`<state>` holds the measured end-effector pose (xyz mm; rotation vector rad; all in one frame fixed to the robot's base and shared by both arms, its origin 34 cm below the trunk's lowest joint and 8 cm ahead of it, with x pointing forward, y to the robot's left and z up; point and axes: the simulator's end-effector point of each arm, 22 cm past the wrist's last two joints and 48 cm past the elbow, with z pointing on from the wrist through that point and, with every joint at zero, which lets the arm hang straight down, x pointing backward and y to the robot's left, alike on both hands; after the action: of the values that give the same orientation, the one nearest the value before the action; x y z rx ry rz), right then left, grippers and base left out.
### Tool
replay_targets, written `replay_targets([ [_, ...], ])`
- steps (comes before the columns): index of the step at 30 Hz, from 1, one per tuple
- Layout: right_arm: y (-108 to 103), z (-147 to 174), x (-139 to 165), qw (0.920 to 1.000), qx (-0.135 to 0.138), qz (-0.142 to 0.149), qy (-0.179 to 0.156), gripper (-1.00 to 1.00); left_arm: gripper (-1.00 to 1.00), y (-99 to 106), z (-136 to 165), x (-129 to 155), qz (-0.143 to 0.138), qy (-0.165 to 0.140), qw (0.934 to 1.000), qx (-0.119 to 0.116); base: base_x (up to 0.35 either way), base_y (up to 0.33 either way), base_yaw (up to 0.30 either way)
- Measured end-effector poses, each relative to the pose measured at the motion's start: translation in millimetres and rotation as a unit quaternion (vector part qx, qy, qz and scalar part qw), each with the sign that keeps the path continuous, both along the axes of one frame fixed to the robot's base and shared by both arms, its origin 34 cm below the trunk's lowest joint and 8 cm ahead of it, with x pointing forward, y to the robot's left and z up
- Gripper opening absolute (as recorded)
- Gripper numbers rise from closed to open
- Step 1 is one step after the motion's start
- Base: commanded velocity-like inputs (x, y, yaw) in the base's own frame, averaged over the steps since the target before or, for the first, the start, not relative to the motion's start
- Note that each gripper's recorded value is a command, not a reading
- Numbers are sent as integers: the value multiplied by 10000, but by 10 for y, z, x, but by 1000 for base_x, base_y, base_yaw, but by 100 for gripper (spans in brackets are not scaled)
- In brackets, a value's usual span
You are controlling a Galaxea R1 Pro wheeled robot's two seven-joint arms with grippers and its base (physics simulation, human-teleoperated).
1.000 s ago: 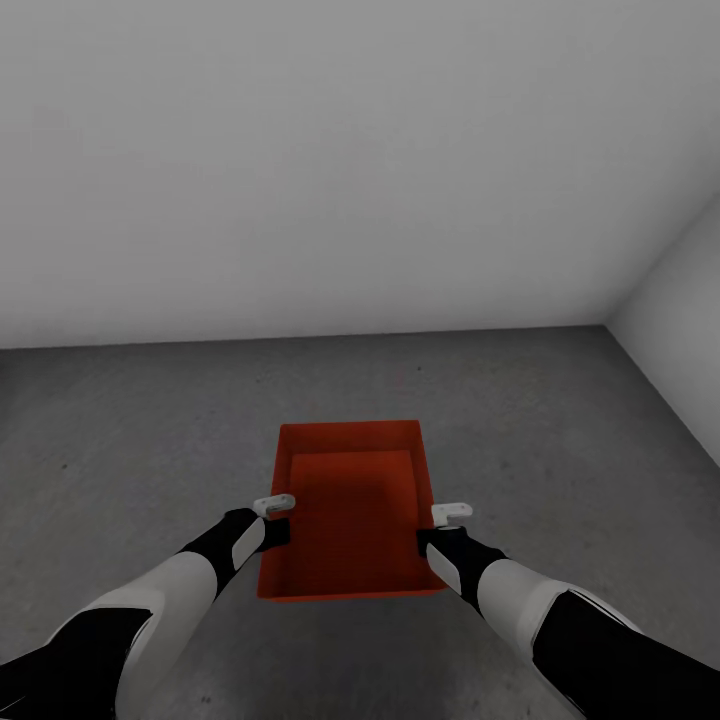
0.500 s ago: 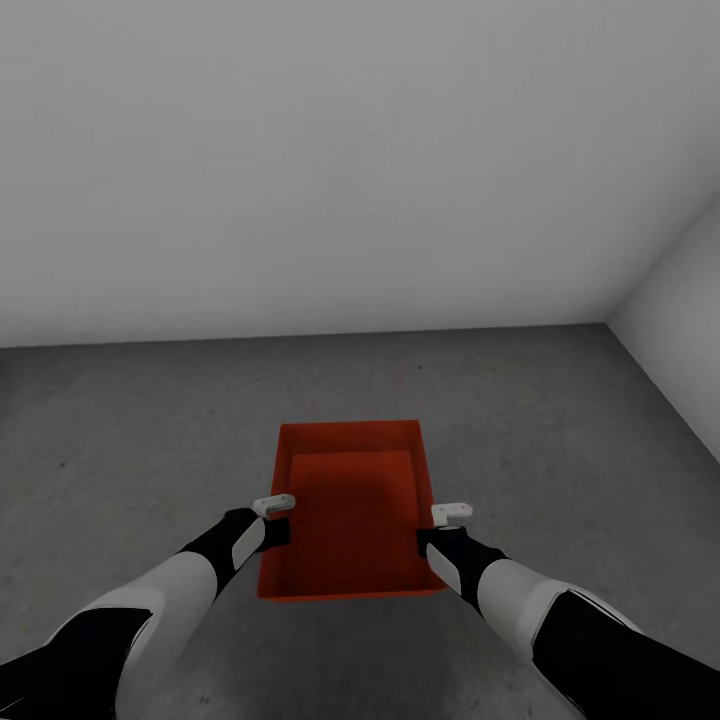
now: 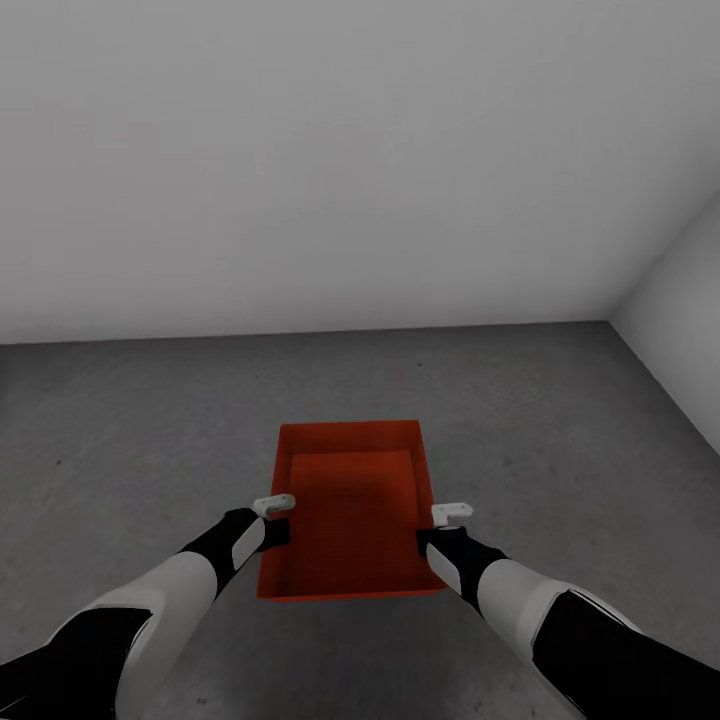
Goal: Move the two storage containers from the living room to the garage. In the garage, place one container on the floor and stack the other container on top of it (either order is fine).
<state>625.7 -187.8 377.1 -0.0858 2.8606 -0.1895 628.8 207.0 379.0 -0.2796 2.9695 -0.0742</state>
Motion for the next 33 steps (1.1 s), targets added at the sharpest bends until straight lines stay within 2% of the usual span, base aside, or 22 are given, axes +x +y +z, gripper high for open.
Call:
replay_targets([
  [19, -1, -309, -38, 10000, -1, 1, -3, -100, -100, 0, -310, -40, 2, -3, 10000, -1, 0, 0, 0],
  [33, -10, -313, -39, 10000, 13, 9, 2, -100, -100, 2, -316, -48, 8, -2, 10000, -15, 0, 0, 0],
])
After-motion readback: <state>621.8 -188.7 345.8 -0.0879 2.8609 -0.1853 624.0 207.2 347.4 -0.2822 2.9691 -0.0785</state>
